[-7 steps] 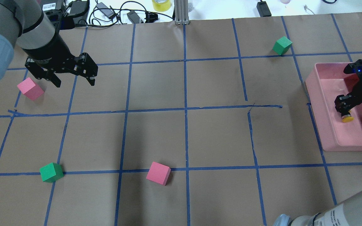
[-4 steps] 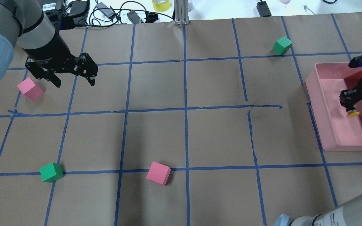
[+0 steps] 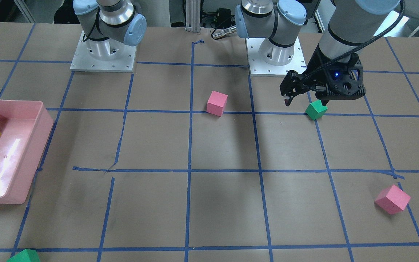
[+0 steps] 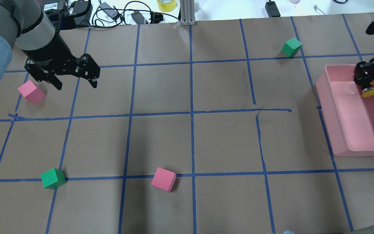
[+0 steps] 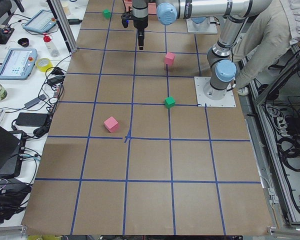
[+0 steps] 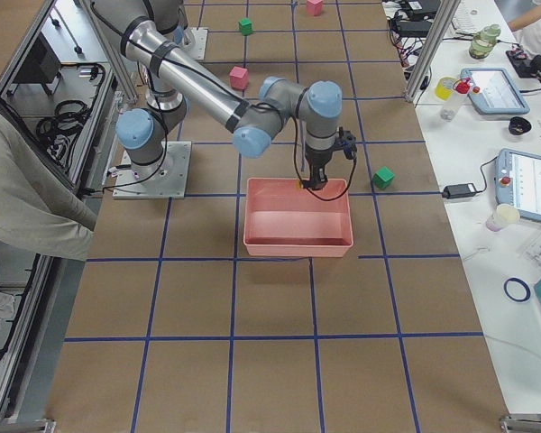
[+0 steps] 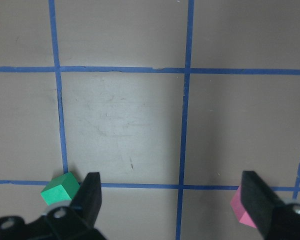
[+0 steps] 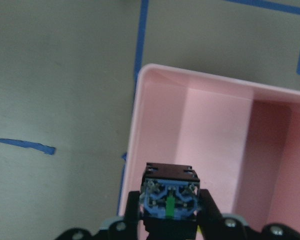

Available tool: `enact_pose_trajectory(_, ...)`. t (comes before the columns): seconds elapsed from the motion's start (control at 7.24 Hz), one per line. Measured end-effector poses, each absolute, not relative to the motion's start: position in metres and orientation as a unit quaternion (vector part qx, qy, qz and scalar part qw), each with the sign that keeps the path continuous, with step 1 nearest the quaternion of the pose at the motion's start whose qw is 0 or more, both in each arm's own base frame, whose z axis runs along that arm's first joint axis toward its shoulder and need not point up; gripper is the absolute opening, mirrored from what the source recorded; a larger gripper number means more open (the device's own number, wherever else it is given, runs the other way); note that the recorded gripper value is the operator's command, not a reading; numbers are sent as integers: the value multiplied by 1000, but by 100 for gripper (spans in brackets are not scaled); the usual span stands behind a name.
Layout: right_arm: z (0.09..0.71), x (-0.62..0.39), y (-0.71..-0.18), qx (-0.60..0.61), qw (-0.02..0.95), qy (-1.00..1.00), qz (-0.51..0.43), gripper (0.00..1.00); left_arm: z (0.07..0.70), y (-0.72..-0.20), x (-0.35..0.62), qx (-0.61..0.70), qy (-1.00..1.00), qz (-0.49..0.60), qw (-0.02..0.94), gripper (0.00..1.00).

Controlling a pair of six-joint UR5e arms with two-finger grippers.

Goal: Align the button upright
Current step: 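Lift the button switch out of the tray and carry it toward the table center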

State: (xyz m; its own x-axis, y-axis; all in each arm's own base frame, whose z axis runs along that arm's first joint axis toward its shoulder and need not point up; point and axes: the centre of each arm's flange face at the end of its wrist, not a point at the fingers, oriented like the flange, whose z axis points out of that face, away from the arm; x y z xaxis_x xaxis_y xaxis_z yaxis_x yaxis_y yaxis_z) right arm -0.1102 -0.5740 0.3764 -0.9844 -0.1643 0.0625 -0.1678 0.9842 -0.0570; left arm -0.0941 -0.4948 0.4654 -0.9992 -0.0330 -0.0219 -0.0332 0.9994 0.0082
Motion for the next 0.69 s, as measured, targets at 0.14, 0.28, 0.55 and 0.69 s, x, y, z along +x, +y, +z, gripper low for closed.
enact_pose_trajectory(0.14,386,-58,-584,93,28,-995,35,0,463,-493,-94,-16,1000,6,11,100)
enact_pose_trajectory(0.28,388,0,-588,107,26,-993,38,0,461,-492,-94,-16,1000,9,12,100)
enact_pose_trajectory(0.55,375,115,-584,97,15,-995,36,0,460,-491,-94,-16,1000,9,13,100)
enact_pose_trajectory(0.69,360,170,-579,96,8,-995,39,0,460,-491,-94,-16,1000,9,13,100)
